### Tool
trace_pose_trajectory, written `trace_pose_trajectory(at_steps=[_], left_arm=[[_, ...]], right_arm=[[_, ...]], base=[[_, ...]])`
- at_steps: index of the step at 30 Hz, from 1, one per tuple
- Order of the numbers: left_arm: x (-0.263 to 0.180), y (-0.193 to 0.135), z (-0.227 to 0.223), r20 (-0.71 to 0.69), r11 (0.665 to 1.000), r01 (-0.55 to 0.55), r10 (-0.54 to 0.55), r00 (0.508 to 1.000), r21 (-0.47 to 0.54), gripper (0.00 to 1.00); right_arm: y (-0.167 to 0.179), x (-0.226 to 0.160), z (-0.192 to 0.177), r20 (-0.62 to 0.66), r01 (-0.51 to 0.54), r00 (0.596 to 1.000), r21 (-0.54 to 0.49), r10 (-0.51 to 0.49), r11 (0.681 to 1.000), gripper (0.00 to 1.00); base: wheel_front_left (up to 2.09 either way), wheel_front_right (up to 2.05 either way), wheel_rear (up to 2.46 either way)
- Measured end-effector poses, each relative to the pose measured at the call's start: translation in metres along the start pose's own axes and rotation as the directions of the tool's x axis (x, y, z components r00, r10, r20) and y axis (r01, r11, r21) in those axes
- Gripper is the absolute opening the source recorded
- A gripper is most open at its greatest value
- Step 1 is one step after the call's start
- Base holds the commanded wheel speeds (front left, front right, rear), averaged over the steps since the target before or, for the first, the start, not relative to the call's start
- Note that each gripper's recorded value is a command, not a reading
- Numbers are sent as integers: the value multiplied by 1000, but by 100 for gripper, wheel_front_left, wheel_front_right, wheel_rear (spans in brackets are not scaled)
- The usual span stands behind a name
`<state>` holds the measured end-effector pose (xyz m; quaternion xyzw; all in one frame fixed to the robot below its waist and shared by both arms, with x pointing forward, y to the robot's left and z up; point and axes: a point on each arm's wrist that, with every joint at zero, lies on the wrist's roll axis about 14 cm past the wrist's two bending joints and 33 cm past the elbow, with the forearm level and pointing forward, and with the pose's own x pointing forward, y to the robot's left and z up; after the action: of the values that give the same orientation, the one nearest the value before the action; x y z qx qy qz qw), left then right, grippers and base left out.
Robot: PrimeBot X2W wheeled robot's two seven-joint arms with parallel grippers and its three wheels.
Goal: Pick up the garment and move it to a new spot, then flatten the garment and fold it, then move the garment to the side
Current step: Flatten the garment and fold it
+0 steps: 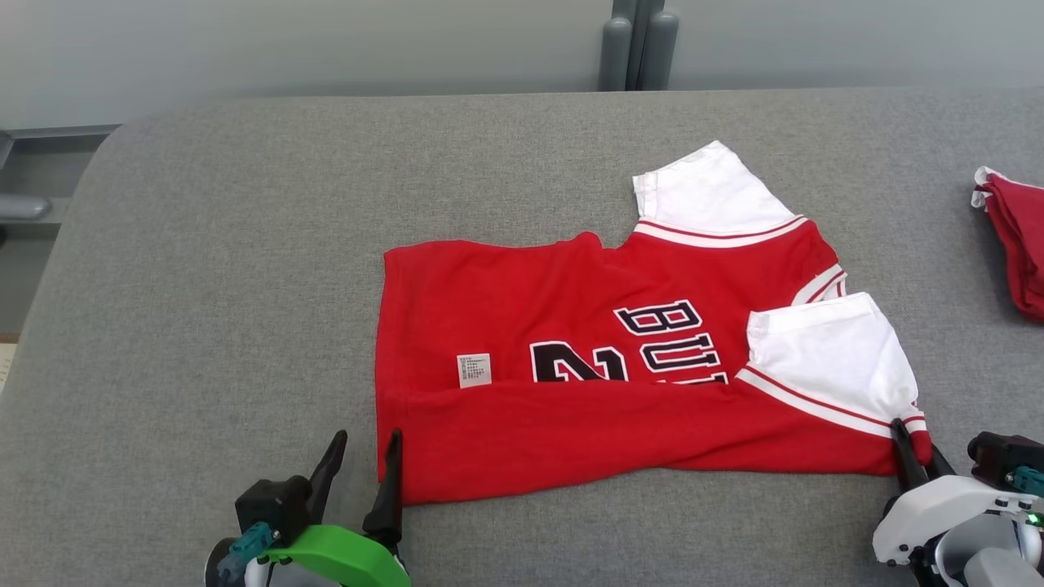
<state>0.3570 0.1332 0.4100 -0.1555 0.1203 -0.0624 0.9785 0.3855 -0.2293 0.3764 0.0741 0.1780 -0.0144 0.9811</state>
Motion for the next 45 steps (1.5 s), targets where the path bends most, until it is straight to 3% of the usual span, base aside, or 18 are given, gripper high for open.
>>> trace_pose_trajectory(at_steps=[12,24,25,26,27,29,45], left_arm=[[-3,-14,-36,-111,995,21,-32,993,-101,100],[-2,-21,-42,-130,994,38,-52,990,-107,100],[-3,-22,-42,-130,994,40,-54,990,-106,85],[-3,-22,-42,-131,993,43,-57,990,-106,47],[-3,-24,-42,-132,993,46,-60,989,-108,36],[-3,-24,-42,-131,993,47,-61,989,-109,0],[-19,-14,-48,-145,995,11,-25,989,-98,0]], right_arm=[[2,-2,7,23,-14,1000,-18,15,1000,0],[0,-3,7,24,-11,1000,-21,12,1000,0],[0,-3,7,25,-12,1000,-20,12,1000,0],[1,-3,7,25,-12,1000,-20,12,1000,0],[1,-3,7,25,-12,1000,-20,13,1000,0],[1,-3,7,25,-13,1000,-20,13,1000,0],[-2,-19,10,46,-2,999,-3,3,1000,0]], base=[[0,0,0],[0,0,0],[0,0,0],[0,0,0],[0,0,0],[0,0,0],[0,0,0]])
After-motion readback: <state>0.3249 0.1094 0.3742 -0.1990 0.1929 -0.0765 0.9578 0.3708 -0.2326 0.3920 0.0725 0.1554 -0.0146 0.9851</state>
